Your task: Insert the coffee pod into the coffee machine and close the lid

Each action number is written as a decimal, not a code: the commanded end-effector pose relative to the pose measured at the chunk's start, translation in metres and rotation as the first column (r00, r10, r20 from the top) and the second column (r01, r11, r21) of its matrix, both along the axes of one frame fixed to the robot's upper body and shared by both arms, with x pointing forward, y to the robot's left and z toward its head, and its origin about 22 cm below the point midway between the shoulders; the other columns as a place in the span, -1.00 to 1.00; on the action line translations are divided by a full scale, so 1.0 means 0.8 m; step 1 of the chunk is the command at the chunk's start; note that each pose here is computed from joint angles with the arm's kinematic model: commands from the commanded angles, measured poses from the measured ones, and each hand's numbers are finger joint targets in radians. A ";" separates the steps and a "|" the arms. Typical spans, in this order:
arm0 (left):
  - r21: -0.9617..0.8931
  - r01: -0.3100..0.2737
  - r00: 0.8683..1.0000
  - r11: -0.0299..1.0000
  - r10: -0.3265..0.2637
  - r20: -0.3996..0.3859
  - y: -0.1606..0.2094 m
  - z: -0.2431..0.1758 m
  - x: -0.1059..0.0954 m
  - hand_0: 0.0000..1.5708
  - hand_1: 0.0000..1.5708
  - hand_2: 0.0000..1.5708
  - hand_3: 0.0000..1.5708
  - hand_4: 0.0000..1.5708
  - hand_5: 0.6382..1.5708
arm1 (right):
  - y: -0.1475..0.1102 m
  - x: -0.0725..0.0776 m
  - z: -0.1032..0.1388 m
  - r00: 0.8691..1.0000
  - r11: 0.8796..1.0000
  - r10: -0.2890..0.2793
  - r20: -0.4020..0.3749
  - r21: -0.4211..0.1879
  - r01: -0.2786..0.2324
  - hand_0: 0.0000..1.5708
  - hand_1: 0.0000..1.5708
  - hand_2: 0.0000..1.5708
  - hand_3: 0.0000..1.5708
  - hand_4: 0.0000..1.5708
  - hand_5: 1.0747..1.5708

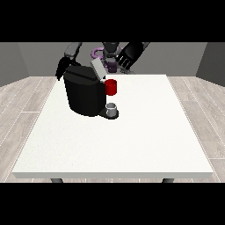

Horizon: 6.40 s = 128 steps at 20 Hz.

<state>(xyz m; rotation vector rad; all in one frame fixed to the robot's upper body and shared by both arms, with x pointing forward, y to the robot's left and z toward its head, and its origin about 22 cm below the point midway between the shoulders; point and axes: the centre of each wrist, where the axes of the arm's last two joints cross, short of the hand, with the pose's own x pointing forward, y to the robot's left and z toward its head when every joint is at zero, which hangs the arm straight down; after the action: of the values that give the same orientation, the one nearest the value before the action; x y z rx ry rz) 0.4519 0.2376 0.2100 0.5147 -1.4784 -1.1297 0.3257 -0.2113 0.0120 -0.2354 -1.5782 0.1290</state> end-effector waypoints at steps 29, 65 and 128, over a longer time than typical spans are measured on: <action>0.026 -0.034 0.994 0.999 0.031 0.100 0.021 0.073 0.012 0.52 0.52 0.59 0.53 -0.47 1.00 | 0.002 0.020 0.047 0.992 1.000 0.017 0.128 -0.006 -0.016 -1.00 -1.00 -1.00 -1.00 -1.00 1.00; 0.110 -0.017 0.941 0.994 -0.021 0.339 -0.013 0.065 0.014 0.54 0.54 0.50 0.22 -1.00 1.00 | -0.006 0.037 0.060 0.987 0.999 -0.047 0.154 0.001 0.048 -1.00 -1.00 -1.00 -1.00 -0.87 1.00; -0.703 -0.262 0.932 0.661 -0.016 -0.362 -0.032 -0.348 -0.135 -1.00 -1.00 -1.00 -1.00 -0.47 1.00 | -0.070 -0.014 0.001 0.997 0.999 0.036 -0.064 -0.018 -0.038 -1.00 -1.00 -1.00 -1.00 -0.90 1.00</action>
<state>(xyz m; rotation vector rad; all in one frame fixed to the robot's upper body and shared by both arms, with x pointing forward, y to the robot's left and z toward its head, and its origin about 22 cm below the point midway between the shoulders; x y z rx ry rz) 0.3519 0.2268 -0.0636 -0.1255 -1.4366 -0.3890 0.3036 -0.2529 0.0061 -0.1833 -1.5317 0.1590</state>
